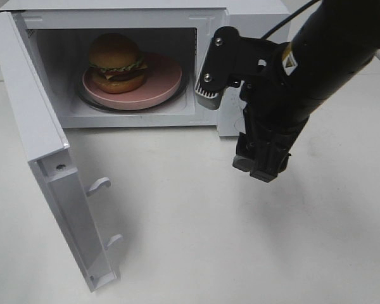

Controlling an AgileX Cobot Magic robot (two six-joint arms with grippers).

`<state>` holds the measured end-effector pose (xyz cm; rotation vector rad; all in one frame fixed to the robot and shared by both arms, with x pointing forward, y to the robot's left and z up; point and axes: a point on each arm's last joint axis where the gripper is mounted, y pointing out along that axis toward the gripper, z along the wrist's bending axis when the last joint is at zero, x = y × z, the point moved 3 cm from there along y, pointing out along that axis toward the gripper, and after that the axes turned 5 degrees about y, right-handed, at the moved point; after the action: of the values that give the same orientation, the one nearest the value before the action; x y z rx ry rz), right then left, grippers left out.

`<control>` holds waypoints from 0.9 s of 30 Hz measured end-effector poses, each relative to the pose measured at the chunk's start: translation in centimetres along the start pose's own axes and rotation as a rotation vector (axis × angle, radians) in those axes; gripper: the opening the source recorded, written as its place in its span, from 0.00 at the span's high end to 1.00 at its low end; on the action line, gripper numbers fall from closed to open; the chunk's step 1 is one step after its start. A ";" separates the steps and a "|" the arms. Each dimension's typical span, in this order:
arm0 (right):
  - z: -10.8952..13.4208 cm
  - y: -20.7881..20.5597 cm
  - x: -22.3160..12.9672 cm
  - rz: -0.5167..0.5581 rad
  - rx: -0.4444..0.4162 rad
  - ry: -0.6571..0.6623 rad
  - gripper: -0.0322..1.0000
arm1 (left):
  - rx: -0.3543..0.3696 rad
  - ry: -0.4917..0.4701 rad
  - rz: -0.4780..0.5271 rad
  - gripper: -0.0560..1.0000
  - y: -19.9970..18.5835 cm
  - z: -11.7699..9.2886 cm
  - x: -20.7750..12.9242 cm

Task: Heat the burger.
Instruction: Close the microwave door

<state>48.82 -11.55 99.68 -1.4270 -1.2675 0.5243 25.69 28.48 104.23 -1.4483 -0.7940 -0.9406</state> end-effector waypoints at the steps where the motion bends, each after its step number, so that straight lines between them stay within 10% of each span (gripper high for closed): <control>1: 0.3 -0.7 -0.7 0.013 0.003 0.078 0.23 | 0.000 0.000 0.000 0.01 0.0 0.0 0.0; 27: 3.6 -6.9 -8.7 0.133 0.006 0.442 0.23 | 0.000 0.000 0.000 0.01 0.0 0.0 0.0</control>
<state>40.15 -19.00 102.02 -1.5261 -0.8224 0.2777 25.69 28.48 104.23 -1.4483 -0.7940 -0.9406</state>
